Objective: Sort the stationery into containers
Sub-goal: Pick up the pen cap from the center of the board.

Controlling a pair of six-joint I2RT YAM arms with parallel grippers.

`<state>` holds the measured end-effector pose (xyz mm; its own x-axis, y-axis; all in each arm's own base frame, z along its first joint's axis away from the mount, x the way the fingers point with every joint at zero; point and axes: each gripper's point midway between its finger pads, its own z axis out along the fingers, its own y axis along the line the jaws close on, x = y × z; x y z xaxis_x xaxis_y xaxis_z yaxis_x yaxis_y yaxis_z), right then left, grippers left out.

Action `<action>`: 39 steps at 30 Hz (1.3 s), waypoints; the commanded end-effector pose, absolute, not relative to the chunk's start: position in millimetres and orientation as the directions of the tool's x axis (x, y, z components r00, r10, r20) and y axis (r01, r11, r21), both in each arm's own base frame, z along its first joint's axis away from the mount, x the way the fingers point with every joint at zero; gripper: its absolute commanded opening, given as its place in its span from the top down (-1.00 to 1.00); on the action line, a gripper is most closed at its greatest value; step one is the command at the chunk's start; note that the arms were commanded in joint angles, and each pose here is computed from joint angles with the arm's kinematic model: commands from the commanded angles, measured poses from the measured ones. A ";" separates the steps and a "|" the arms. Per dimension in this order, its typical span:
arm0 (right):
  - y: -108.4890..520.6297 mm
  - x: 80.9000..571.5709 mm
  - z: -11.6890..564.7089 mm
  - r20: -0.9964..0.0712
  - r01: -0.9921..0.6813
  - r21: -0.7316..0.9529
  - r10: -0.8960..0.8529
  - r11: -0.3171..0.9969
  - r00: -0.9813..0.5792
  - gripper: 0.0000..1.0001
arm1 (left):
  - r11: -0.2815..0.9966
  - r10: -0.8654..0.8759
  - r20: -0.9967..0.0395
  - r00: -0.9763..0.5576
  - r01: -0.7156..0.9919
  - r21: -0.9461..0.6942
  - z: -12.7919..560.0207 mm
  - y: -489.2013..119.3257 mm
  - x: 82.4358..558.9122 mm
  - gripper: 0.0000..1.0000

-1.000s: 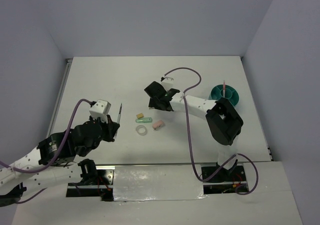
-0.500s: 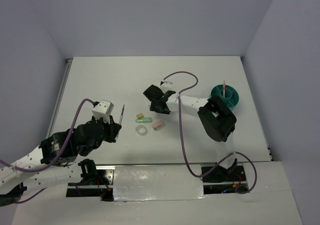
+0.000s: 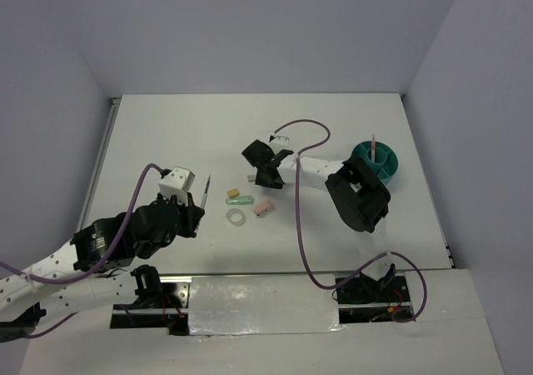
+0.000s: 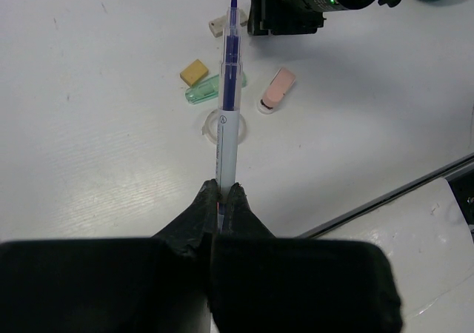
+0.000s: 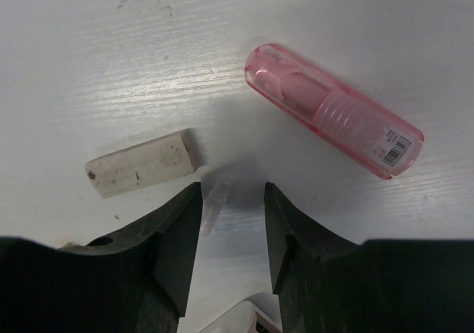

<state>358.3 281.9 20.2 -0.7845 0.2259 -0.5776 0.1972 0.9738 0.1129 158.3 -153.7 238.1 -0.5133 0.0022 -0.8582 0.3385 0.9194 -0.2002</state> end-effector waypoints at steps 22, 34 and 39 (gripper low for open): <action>289.4 337.1 -1.1 -0.553 0.239 0.050 0.226 0.970 -0.802 0.28 | 0.909 -0.007 -0.873 -0.488 0.361 -0.209 246.1 -155.2 158.4 1.00; 305.5 344.0 29.0 -0.614 0.146 0.180 0.227 0.973 -0.756 1.00 | 0.909 -0.013 -0.873 -0.487 0.358 -0.213 246.8 -153.7 158.1 1.00; 284.1 353.7 129.7 -0.795 0.063 0.337 0.320 0.940 -0.515 1.00 | 0.870 -0.037 -0.881 -0.471 0.419 -0.260 257.6 -159.0 150.7 1.00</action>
<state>332.7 274.3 36.1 -0.7203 0.2087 -0.6615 0.1382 0.9777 0.1581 154.4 -152.3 244.0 -0.5010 -0.0080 -0.8654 0.3647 0.9049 -0.2195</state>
